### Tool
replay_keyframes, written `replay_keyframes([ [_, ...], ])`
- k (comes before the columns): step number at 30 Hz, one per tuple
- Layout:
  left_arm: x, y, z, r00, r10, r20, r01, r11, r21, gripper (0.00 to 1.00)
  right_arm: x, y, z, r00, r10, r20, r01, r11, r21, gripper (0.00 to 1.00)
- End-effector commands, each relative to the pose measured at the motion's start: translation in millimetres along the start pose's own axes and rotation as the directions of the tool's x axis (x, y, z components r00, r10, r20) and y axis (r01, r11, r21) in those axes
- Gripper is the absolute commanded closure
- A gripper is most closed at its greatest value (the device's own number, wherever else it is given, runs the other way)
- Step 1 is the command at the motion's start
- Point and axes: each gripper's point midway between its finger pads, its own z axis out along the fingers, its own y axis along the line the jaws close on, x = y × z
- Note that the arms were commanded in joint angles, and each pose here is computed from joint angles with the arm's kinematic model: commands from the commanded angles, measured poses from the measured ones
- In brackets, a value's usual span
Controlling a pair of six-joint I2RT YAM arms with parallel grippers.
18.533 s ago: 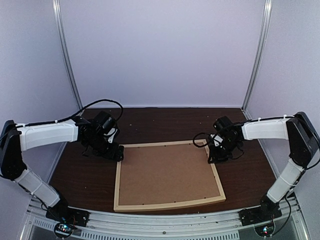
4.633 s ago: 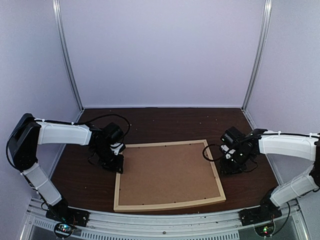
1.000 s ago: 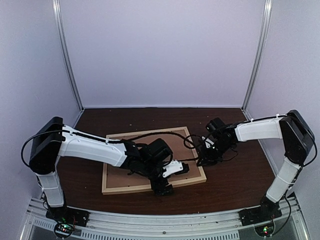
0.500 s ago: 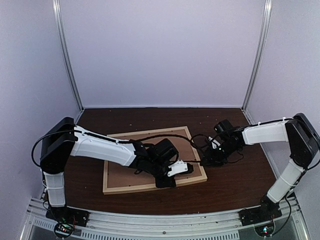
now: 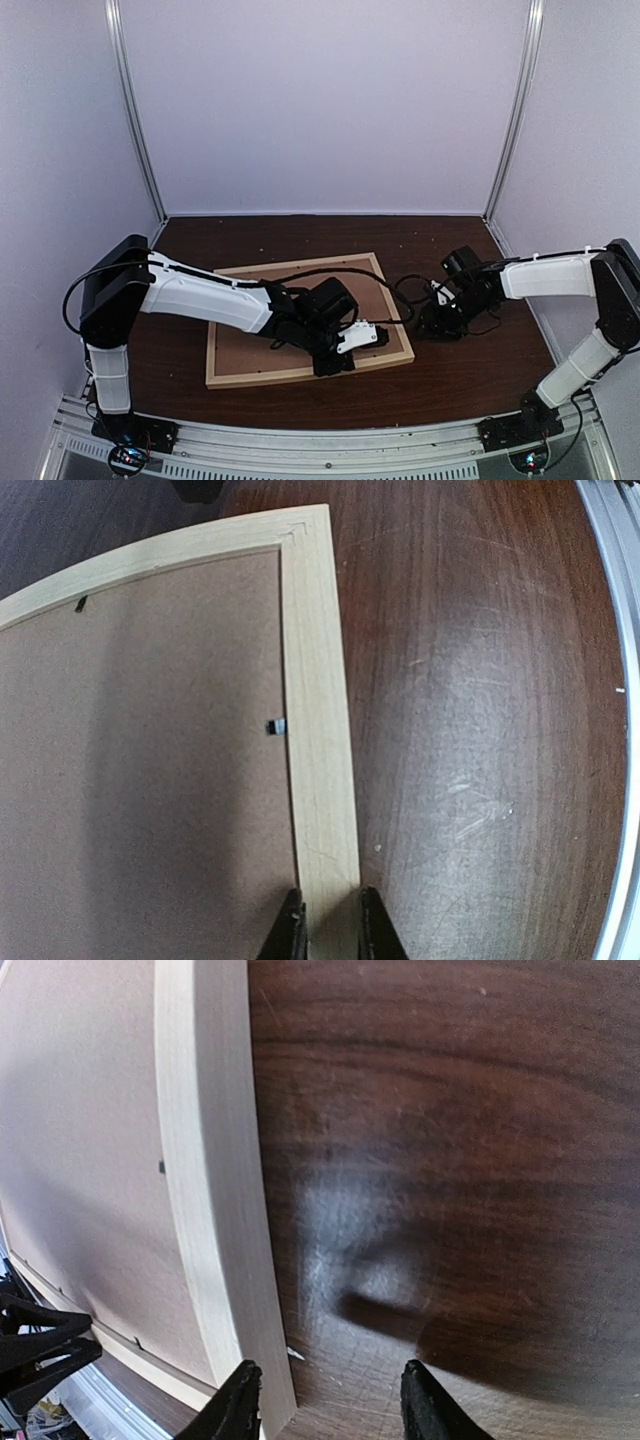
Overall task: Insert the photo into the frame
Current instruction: Pick up the photo frame from the center of the board.
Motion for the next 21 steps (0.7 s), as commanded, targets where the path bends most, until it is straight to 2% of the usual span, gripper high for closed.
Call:
replay_keyframes([
  [1,-11,8,-14,0.999,0.032,0.044,-0.030,0.999,-0.046,1.00,-1,3,-7,0.999,0.034,0.035,-0.032,0.999,-0.031,0.48],
  [7,-34,9,-35,0.993,0.026,0.117,-0.020,0.998,-0.052,1.00,1,16,-9,0.997,0.058,0.041,-0.053,0.992,-0.116,0.31],
  [11,-46,8,-44,0.988,0.018,0.152,-0.011,0.999,-0.045,1.00,4,24,-6,0.996,0.087,0.034,-0.079,0.980,-0.180,0.24],
  [21,-66,13,-61,0.978,-0.017,0.210,0.028,0.998,-0.053,1.00,9,39,10,0.991,0.134,0.013,-0.123,0.943,-0.310,0.20],
])
